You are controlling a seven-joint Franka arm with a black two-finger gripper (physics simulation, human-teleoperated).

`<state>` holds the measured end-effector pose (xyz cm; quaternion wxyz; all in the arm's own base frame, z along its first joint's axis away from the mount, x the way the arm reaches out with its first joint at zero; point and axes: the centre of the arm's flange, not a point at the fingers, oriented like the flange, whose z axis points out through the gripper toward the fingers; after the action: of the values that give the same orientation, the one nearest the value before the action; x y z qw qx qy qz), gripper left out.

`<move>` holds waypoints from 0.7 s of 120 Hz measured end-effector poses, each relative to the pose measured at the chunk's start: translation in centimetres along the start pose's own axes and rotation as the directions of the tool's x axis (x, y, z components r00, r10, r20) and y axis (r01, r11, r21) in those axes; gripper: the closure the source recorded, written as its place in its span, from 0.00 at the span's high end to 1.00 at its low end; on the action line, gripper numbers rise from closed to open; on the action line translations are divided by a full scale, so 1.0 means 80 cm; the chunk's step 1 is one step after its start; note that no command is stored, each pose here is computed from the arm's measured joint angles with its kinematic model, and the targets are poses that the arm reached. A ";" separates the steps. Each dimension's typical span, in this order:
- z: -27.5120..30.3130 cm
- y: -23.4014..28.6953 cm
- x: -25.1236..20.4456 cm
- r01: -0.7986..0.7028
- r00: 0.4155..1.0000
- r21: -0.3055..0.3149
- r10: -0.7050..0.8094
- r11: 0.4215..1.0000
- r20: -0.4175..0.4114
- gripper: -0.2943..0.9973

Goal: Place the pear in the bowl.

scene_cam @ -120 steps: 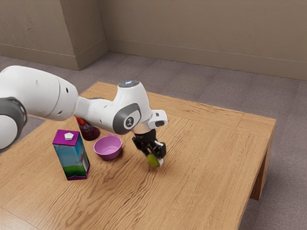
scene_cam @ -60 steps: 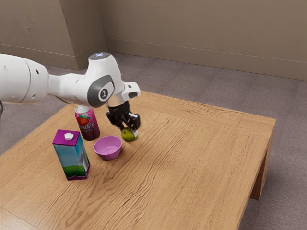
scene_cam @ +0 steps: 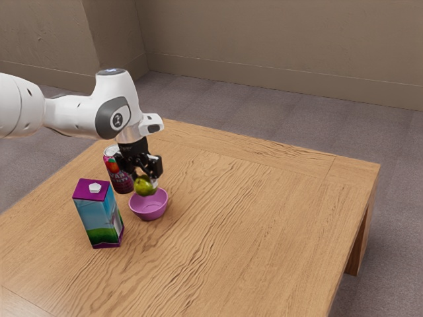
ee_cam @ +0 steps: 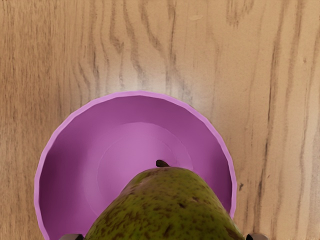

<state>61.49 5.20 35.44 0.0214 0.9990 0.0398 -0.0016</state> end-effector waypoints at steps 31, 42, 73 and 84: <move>-0.002 0.001 0.001 -0.035 0.999 -0.012 0.035 0.999 -0.001 0.70; -0.013 0.002 0.001 -0.047 0.999 -0.014 0.047 0.999 -0.013 0.72; -0.359 0.103 -0.097 -0.201 0.948 0.004 0.195 0.980 -0.249 0.76; -0.399 0.128 -0.126 -0.237 0.950 0.011 0.235 0.971 -0.204 0.76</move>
<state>52.34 -4.46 67.80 0.0242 0.9913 -0.0778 0.1036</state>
